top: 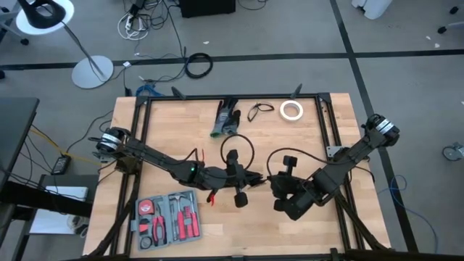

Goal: Coil cords
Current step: Coil the black wire into a spool

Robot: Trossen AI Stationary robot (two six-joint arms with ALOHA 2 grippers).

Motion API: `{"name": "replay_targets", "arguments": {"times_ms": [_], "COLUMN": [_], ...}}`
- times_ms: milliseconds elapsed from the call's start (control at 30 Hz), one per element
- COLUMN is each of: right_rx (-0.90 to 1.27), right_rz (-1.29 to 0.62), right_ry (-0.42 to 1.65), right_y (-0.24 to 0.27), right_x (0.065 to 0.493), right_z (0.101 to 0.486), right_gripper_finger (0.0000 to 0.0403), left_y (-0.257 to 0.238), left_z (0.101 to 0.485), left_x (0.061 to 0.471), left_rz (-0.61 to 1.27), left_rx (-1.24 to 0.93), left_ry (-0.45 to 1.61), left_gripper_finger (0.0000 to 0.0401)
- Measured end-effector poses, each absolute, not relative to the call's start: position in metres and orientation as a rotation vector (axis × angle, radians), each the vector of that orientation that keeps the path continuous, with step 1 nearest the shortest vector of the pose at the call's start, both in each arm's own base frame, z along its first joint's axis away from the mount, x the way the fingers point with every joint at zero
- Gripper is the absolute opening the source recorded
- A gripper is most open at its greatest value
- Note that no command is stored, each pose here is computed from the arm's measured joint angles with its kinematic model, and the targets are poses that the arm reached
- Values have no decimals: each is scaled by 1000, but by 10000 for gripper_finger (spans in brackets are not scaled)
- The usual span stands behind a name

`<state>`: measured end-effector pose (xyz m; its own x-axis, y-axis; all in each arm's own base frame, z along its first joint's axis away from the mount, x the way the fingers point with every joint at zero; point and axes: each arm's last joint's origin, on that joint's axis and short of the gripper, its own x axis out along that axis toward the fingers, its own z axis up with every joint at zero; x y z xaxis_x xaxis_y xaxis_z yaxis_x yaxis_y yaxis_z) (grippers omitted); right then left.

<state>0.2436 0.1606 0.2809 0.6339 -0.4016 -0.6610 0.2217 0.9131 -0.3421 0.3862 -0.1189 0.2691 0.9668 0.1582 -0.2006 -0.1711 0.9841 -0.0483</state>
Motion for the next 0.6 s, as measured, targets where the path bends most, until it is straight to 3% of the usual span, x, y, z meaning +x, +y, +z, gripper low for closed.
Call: {"name": "replay_targets", "arguments": {"times_ms": [600], "right_rx": [-141], "right_rz": [-409], "right_ry": [580], "right_y": [162], "right_x": [249], "right_z": [220], "right_gripper_finger": [0], "left_y": [-120], "left_z": [282], "left_x": [390], "left_rz": [220], "left_rx": [-38], "left_ry": [29], "left_gripper_finger": [0]}}
